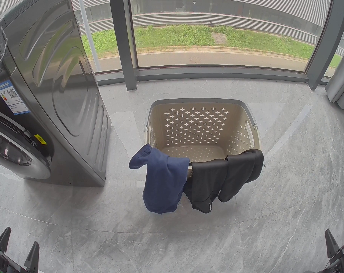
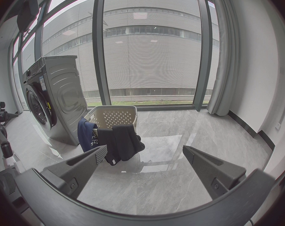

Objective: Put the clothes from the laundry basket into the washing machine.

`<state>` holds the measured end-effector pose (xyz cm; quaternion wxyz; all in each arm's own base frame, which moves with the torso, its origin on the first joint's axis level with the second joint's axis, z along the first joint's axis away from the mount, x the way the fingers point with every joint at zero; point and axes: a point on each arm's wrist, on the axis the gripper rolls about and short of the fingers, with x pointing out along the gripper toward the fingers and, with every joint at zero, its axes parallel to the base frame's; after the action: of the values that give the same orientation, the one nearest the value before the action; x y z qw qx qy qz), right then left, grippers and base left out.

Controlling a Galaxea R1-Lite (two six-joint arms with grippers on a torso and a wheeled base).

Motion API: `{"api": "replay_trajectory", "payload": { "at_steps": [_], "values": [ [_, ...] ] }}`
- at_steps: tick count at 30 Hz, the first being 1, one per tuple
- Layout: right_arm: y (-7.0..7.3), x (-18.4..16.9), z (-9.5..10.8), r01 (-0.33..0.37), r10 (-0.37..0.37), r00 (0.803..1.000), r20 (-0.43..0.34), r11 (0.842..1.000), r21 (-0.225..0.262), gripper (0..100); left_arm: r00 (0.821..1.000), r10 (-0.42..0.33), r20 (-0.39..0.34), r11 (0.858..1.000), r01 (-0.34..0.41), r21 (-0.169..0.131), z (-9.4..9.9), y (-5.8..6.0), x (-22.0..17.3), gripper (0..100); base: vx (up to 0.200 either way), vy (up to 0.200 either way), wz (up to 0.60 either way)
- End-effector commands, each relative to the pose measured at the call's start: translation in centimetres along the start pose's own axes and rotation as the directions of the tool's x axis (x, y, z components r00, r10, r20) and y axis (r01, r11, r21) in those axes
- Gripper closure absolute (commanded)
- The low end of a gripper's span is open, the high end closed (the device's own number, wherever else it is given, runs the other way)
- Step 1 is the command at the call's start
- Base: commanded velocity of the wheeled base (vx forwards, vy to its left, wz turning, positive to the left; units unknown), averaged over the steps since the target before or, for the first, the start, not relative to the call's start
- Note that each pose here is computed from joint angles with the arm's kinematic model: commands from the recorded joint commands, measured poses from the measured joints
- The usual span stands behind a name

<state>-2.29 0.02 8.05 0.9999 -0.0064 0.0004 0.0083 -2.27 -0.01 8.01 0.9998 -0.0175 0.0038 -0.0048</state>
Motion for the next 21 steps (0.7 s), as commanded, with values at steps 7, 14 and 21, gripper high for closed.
{"api": "replay_trajectory", "payload": {
  "at_steps": [7, 14, 21],
  "values": [
    [0.01, 0.01, -0.52, 0.0, 0.0, 1.0, -0.001, 1.0, -0.001, 0, 1.0, -0.001, 0.0, 1.0, 0.001, 0.001, -0.52, 0.02, 0.01, 0, 0.0, -0.143, 0.0],
    [0.01, 0.01, -0.52, 0.0, 0.0, 1.0, -0.001, 1.0, -0.001, 0, 1.0, -0.001, 0.001, 1.0, 0.001, 0.003, -0.48, 0.02, 0.0, 0, 0.0, 0.0, 0.0],
    [0.01, 0.01, -0.52, 0.0, 0.0, 1.0, -0.001, 1.0, -0.001, 0, 1.0, -0.001, 0.0, 1.0, 0.001, 0.001, -0.49, 0.02, 0.0, 0, 0.143, 0.0, 0.0]
  ]
}}
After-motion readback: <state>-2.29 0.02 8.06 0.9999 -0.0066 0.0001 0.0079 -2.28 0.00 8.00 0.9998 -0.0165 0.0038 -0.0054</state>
